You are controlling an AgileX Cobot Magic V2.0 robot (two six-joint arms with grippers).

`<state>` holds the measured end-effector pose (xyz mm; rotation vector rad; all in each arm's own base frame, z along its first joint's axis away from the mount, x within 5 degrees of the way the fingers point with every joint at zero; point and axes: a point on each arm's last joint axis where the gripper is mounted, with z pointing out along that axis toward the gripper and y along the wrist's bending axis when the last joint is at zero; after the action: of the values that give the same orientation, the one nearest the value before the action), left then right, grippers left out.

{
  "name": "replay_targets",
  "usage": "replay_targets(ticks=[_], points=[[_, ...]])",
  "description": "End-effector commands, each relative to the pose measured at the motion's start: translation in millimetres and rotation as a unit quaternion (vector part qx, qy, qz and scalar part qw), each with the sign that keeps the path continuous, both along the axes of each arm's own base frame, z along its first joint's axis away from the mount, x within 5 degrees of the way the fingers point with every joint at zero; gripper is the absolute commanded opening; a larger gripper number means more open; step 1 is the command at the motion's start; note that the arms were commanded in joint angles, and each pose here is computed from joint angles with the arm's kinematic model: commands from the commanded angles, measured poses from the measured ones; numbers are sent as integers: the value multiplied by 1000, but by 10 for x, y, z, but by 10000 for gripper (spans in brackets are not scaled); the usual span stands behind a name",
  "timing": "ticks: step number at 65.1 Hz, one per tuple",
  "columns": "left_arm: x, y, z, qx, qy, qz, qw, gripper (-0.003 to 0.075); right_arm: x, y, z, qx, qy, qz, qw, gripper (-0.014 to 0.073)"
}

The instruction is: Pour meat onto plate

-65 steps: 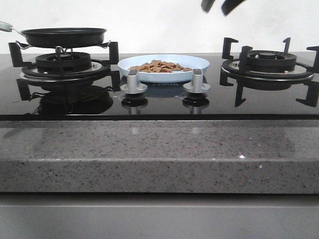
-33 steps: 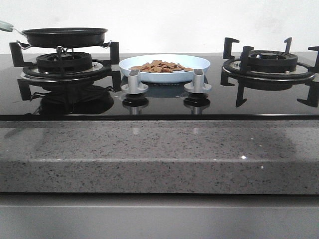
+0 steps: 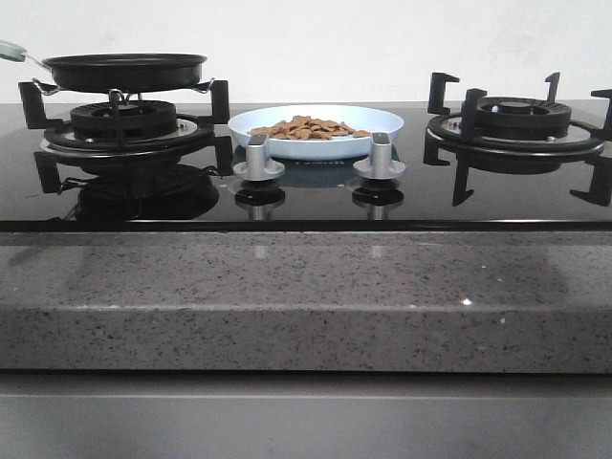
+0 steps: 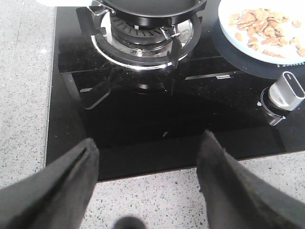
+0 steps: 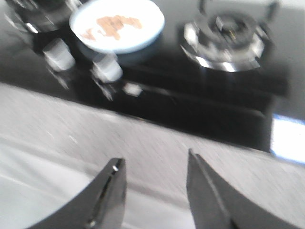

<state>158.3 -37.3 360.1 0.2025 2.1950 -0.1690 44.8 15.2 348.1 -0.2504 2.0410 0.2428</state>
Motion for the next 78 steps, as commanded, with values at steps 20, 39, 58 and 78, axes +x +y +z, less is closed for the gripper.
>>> replay_targets(ticks=[20,39,58,78], points=[[10,-12,149,-16,-50,0,999,440,31,-15,103,-1,-37,-10,999,320],[7,-25,149,-27,-48,-1,999,440,28,-16,97,-2,-34,-10,999,320],[7,-25,149,-27,-48,-1,999,200,26,-16,91,-2,-30,-9,999,21],[20,-22,171,-24,-62,-1,998,-20,26,-16,91,-2,-30,-9,999,-69]])
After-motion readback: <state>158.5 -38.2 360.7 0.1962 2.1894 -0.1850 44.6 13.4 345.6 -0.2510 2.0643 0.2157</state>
